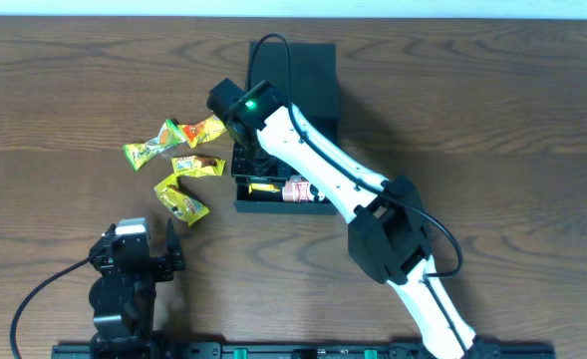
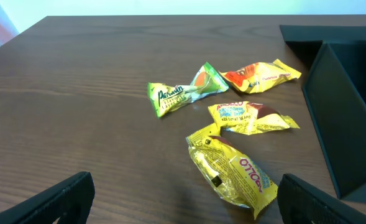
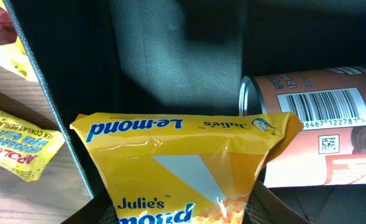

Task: Pack container
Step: 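Carry the packet into the box and lower it beside the can, then release the packet and raise the right gripper out of the box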

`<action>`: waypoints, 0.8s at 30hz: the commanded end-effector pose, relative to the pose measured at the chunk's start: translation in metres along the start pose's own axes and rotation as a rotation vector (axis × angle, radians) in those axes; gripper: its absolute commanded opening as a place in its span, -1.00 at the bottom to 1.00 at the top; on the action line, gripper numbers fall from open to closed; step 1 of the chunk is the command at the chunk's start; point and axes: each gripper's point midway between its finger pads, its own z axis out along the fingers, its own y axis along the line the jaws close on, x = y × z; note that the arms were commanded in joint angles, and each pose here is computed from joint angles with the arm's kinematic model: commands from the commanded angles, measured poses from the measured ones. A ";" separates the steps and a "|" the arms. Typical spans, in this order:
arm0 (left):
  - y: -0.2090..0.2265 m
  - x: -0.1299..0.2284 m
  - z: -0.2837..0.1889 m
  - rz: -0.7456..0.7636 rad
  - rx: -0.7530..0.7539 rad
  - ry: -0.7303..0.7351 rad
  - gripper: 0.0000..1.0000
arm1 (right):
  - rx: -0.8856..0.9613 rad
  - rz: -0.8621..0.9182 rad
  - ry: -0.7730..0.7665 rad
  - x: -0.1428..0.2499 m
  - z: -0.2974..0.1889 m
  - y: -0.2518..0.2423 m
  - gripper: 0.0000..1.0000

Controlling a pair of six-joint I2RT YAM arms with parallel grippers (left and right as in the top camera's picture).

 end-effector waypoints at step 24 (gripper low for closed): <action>0.001 0.009 0.003 -0.016 -0.006 0.019 0.91 | 0.045 0.000 0.028 0.014 0.022 0.006 0.08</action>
